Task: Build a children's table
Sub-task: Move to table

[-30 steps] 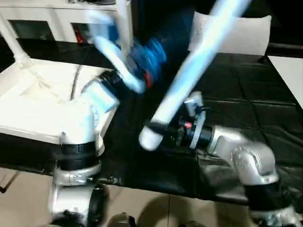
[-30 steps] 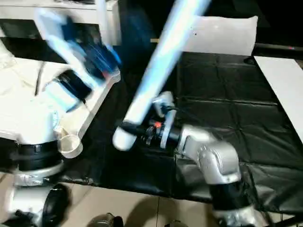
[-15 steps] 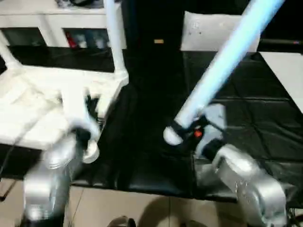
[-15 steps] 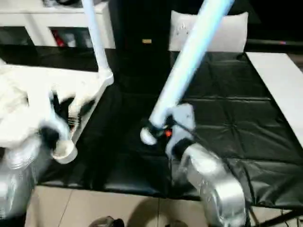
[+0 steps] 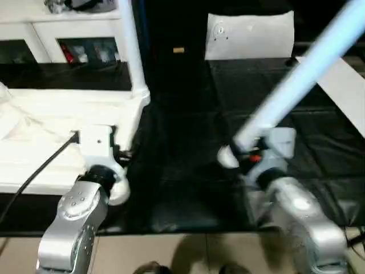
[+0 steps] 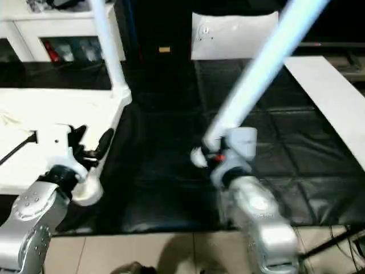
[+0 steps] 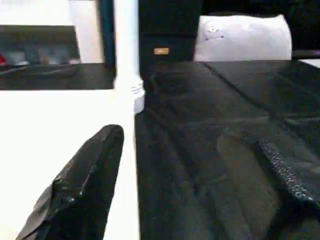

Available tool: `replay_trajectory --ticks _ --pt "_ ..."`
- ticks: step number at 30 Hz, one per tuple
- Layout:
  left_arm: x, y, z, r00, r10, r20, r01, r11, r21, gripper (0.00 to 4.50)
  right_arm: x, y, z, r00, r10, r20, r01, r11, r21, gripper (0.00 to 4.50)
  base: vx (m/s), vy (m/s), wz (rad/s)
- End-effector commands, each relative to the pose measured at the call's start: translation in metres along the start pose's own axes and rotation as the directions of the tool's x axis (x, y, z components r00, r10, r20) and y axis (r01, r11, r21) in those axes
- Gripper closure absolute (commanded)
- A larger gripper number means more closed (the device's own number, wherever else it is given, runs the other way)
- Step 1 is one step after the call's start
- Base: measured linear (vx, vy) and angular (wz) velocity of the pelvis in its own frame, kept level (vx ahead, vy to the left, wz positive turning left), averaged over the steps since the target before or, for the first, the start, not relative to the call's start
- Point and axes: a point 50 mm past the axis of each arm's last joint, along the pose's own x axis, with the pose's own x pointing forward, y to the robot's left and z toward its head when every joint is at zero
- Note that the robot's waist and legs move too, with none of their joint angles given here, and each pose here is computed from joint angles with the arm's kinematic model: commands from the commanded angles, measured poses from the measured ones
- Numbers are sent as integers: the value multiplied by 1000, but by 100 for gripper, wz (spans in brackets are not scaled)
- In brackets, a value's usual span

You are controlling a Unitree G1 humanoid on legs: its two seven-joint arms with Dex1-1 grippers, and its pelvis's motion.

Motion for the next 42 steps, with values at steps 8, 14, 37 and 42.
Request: replay_trajectory --ticks 8,14,37,42 --pt "1 -2 1 1000 4 8 -4 1000 21 109 -3 -2 0 1000 -19 0 19 1000 3 257 -88 183 -9" --pt "0 -2 -4 999 48 2 -48 999 -11 109 1 -4 -2 1000 1 -18 -1 1000 -13 257 -86 223 1" --pt "-12 -8 -3 997 76 16 -76 997 8 109 -8 -4 -6 995 64 -71 -65 998 -10 257 -41 33 0" --pt "-14 -6 -2 997 74 14 -74 997 17 109 -6 5 -7 988 123 -94 -131 988 -84 257 2 5 4"
